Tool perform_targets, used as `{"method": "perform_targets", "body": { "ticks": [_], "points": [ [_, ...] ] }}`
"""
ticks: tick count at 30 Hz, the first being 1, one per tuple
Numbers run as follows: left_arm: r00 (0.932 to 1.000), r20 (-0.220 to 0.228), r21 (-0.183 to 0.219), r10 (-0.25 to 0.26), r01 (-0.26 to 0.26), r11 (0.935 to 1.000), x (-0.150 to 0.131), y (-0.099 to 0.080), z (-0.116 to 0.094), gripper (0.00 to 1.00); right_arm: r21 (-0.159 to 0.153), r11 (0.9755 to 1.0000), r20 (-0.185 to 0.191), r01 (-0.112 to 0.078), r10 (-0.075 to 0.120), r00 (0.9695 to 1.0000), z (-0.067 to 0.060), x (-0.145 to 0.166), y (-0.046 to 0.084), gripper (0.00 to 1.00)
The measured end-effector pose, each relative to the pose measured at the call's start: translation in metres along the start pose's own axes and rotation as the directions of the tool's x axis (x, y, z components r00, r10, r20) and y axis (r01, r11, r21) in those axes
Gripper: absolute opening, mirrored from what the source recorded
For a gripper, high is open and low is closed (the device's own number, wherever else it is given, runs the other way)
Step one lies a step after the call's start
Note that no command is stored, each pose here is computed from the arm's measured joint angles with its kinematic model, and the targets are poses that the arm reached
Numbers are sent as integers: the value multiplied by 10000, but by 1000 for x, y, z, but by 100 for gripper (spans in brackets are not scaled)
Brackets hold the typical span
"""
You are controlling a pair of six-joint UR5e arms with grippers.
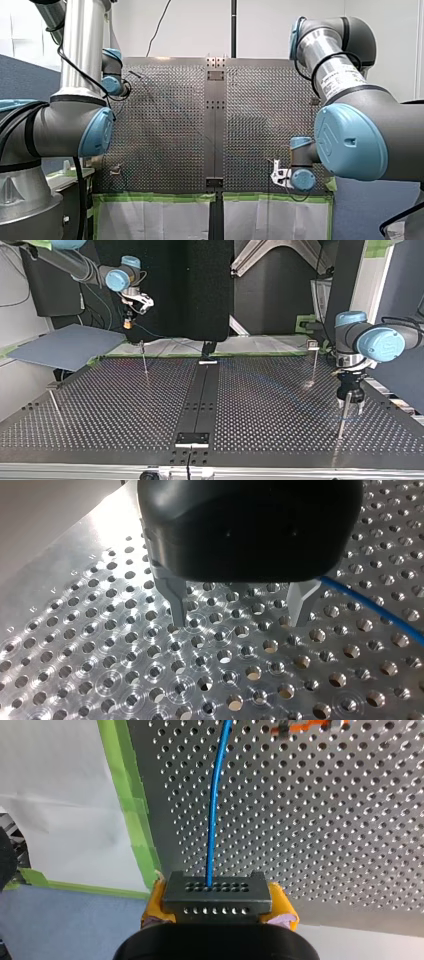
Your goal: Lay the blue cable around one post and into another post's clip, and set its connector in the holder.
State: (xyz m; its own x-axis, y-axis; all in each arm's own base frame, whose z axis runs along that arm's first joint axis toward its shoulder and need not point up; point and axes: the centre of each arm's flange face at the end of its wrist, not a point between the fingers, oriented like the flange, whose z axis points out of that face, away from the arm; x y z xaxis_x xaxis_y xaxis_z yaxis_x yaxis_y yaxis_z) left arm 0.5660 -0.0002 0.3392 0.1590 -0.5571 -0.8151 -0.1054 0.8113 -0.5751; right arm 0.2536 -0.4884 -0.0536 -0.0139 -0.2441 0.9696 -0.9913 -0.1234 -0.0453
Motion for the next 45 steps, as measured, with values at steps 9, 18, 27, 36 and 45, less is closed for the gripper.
{"method": "perform_targets", "body": {
  "ticks": [9, 18, 27, 36, 45],
  "points": [
    [10000, -8, -6, 0, 0, 10000, 0, 0, 0, 100, -207, 9996, 370, -205, 212, 9991, 0, -33, 14, 0],
    [10000, -16, -5, -4, 4, 10000, 0, 0, 0, 100, -309, 9991, 272, -293, 302, 9992, 4, -34, 23, 0],
    [10000, -5, -7, -3, 3, 10000, 0, 0, 0, 100, 335, 9992, -171, -237, 243, 9996, 10, -23, 16, 0],
    [10000, -9, -14, -3, 3, 10000, 0, 0, 0, 100, 741, 9971, -603, -148, 193, 9980, 12, 7, 10, 0],
    [10000, -10, -17, -3, 3, 10000, 0, 1, 0, 100, 535, 9970, -761, -563, 603, 9953, 6, 6, 21, 0]
  ]
}}
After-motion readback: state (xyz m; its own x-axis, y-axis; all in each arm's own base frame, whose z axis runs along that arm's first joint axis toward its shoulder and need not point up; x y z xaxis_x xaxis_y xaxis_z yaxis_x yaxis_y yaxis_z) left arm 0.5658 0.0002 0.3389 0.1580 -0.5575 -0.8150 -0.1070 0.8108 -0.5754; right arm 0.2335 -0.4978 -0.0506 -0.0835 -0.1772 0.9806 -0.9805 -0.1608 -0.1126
